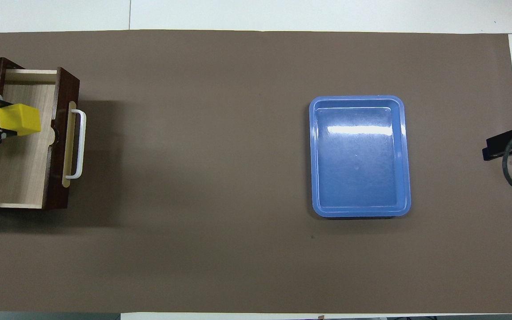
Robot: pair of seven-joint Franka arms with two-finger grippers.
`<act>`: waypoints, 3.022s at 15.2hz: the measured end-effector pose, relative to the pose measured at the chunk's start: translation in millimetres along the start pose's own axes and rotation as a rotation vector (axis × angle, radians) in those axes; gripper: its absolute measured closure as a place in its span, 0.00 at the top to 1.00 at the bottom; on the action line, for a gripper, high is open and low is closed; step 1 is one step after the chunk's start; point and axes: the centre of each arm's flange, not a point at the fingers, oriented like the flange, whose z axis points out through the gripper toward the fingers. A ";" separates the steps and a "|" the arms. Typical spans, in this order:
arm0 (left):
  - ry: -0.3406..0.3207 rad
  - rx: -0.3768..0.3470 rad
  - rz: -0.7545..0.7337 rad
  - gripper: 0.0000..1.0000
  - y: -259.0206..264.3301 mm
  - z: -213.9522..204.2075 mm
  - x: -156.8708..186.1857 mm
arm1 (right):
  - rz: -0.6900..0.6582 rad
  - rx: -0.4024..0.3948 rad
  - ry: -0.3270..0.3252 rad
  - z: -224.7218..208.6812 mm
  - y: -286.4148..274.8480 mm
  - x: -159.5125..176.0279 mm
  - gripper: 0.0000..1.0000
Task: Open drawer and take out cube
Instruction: 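Lift the cube with the left gripper while the right gripper approaches, then grasp the yellow cube with the right gripper from the left gripper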
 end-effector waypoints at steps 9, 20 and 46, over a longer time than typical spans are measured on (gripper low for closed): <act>0.027 0.059 0.143 0.55 -86.1 37.0 -313.3 | 0.374 0.220 -0.073 48.0 -37.3 -0.9 1.00; 0.054 0.077 0.048 0.55 -94.3 74.7 -349.4 | 1.009 0.502 -0.444 171.4 -185.7 47.4 1.00; 0.057 0.049 -0.047 0.55 -91.2 74.0 -349.5 | 1.229 0.634 -0.616 194.2 -409.3 61.2 1.00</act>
